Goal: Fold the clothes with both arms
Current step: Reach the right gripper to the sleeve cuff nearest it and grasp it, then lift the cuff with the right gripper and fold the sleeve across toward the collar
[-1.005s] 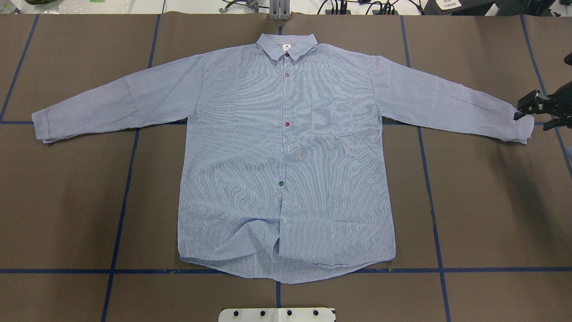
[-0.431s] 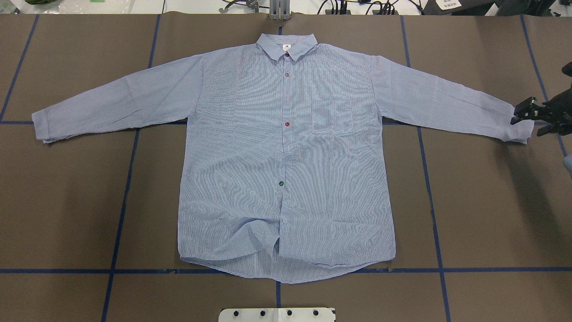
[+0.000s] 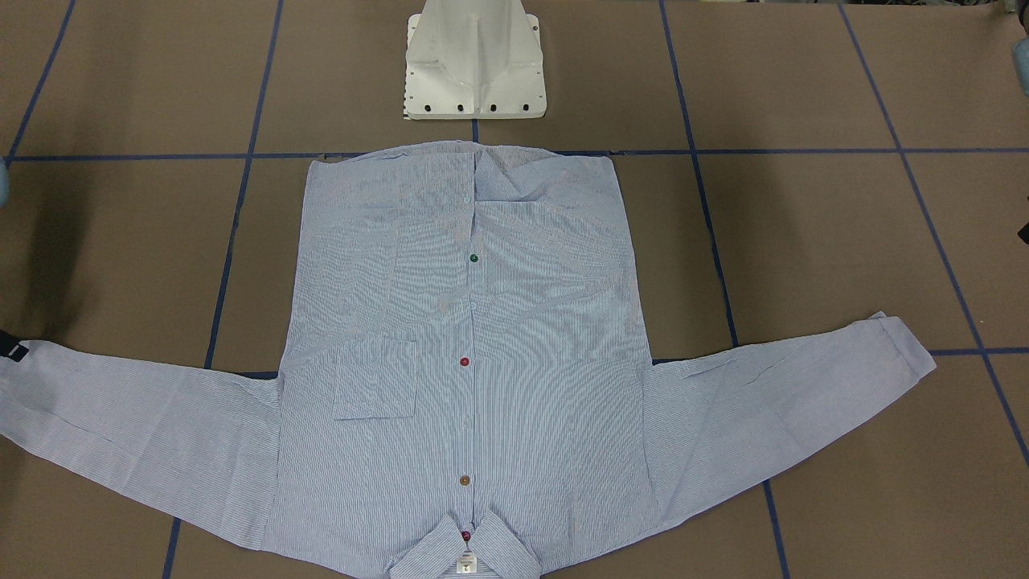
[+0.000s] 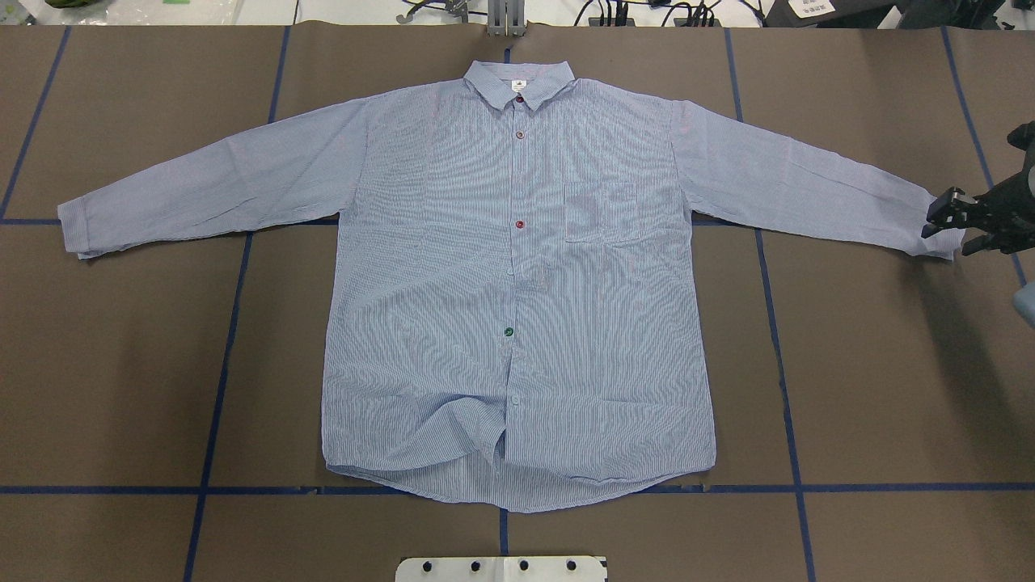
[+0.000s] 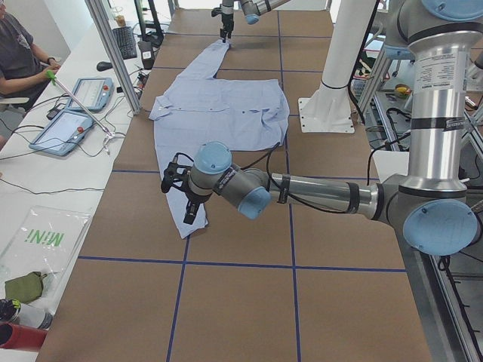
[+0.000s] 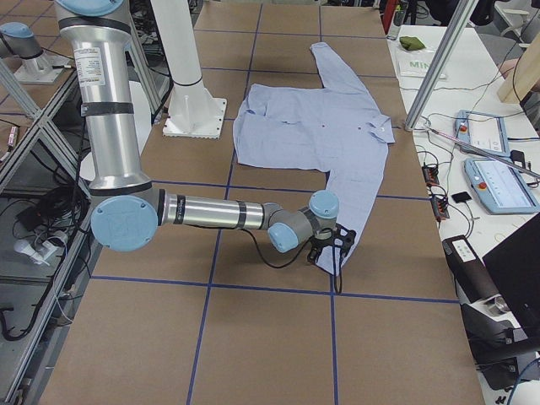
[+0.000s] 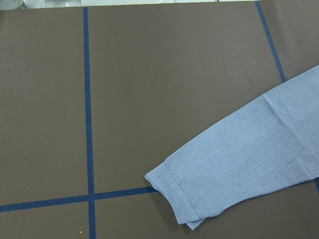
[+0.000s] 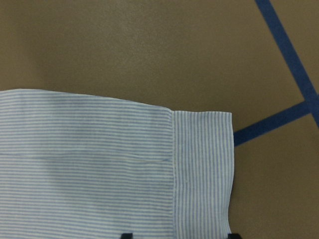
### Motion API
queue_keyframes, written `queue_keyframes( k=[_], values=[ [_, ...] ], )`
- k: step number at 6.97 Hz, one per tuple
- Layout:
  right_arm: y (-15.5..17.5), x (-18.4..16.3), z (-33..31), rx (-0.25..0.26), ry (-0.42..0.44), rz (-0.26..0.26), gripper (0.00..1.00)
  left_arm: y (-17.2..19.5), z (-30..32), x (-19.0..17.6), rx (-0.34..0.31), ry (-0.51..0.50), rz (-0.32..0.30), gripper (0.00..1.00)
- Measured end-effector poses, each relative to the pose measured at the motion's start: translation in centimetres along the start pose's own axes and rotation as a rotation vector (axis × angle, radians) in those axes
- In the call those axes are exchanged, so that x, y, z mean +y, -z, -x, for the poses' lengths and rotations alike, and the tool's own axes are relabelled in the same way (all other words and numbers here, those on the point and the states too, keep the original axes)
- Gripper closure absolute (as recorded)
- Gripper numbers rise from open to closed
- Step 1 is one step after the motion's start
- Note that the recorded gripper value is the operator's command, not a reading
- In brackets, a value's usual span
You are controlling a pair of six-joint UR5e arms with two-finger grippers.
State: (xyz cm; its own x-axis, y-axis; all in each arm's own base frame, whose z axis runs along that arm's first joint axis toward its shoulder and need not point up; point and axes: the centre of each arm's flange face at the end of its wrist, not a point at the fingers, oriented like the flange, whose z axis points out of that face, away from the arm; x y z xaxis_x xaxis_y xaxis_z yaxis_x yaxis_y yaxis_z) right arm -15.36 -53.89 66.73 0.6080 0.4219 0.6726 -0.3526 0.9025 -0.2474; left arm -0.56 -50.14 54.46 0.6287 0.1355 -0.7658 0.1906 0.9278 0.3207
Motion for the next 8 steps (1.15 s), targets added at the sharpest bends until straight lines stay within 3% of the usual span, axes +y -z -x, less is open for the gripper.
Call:
queue_keyframes(
  k=[4, 5, 6, 8],
  values=[
    [-0.54, 0.28, -1.16, 0.018, -0.005, 0.001, 0.66, 0.06, -0.13, -0.1, 0.002, 0.0, -0.001, 0.01],
    [-0.49, 0.23, -1.14, 0.021, -0.004, -0.007, 0.79, 0.07, -0.2, -0.14, 0.002, -0.001, -0.002, 0.01],
    [-0.46, 0.2, -1.18, 0.023, -0.003, -0.011, 1.0, 0.11, -0.29, -0.2, 0.003, -0.002, -0.003, 0.01],
    [-0.38, 0.14, -1.19, 0.024, -0.003, -0.016, 1.0, 0.15, -0.39, -0.28, 0.004, -0.004, -0.004, 0.01]
  ],
)
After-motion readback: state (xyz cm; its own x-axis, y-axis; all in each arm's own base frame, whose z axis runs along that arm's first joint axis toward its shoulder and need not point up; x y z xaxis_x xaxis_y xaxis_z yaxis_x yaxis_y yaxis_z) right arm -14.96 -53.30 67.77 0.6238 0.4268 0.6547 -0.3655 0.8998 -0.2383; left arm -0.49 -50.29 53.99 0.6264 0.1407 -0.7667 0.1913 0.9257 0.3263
